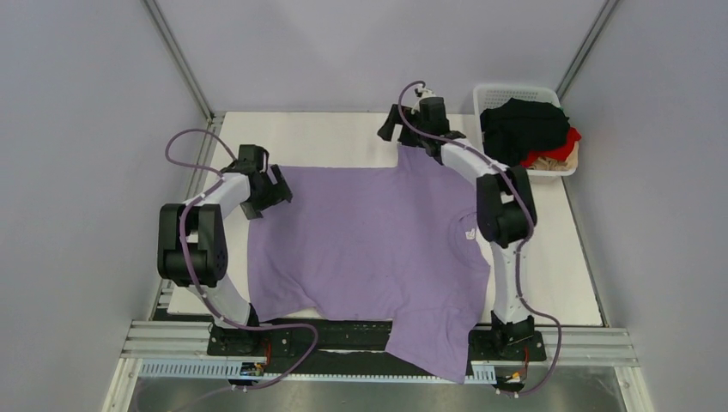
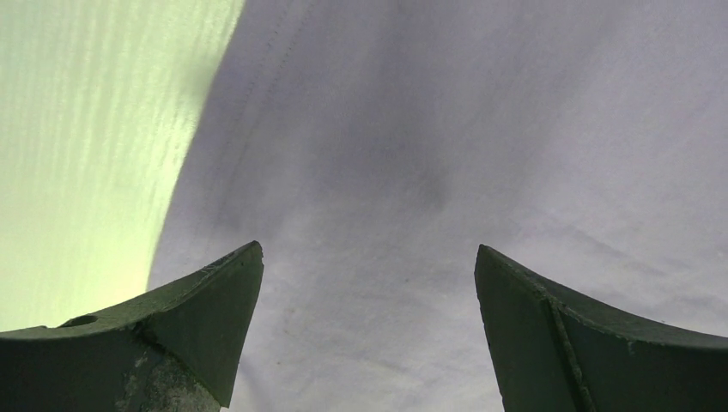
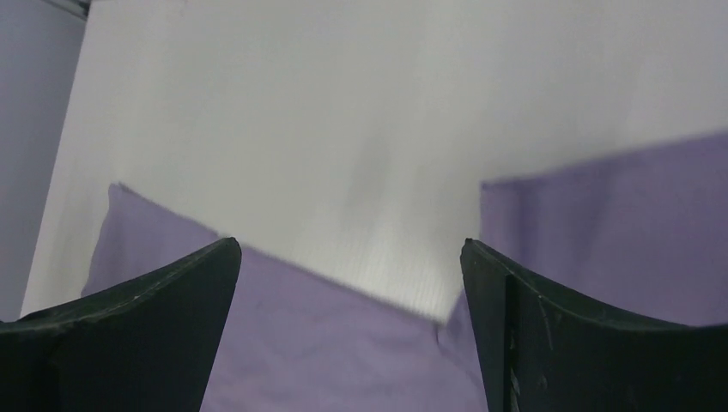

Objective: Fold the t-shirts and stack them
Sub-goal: Flatten out the tshirt, then grab the side of the flattened tshirt closest away from the robot with both arms

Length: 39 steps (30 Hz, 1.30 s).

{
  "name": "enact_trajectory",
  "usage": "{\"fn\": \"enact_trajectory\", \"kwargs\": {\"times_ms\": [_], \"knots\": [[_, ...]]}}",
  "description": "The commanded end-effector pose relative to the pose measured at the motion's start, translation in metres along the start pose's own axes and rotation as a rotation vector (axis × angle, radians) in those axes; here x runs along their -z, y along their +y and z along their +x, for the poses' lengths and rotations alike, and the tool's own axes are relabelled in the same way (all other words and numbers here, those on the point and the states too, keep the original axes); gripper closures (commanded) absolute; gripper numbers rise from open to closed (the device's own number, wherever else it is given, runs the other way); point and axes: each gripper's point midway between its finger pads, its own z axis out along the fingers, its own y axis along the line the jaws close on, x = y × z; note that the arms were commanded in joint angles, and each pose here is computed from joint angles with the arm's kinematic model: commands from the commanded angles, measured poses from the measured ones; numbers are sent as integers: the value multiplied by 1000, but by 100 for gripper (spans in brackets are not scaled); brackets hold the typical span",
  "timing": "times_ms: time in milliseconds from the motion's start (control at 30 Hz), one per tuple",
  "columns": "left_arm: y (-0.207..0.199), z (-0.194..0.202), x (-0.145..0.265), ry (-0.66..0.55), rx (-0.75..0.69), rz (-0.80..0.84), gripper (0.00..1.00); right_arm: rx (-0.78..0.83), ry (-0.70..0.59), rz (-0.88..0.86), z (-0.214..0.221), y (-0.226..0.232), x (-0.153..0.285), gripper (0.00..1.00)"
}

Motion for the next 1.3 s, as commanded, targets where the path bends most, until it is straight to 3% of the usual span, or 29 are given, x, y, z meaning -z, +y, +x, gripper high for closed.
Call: {"fn": "enact_trajectory", "kwargs": {"times_ms": [0,200,400,767,1000,1267], "knots": [[-2,-26,38,-80,-32,-31,0,20,37,170,3,-6,101,0],[-15,-2,27,-1,-70,32,0,-125,234,376,95,-43,186,0],[-31,8,-7,90,-55,99,0,-180,340,492,134,-88,203,0],[-15,-27,-58,113,-13,-36,0,-187,370,550,116,-152,130,0],[-28,-55,-84,127,-7,-47,0,-215,283,483,59,-178,72,0],[-29,-106,-104,54,20,-62,0,-181,189,390,16,-184,15,0]]}}
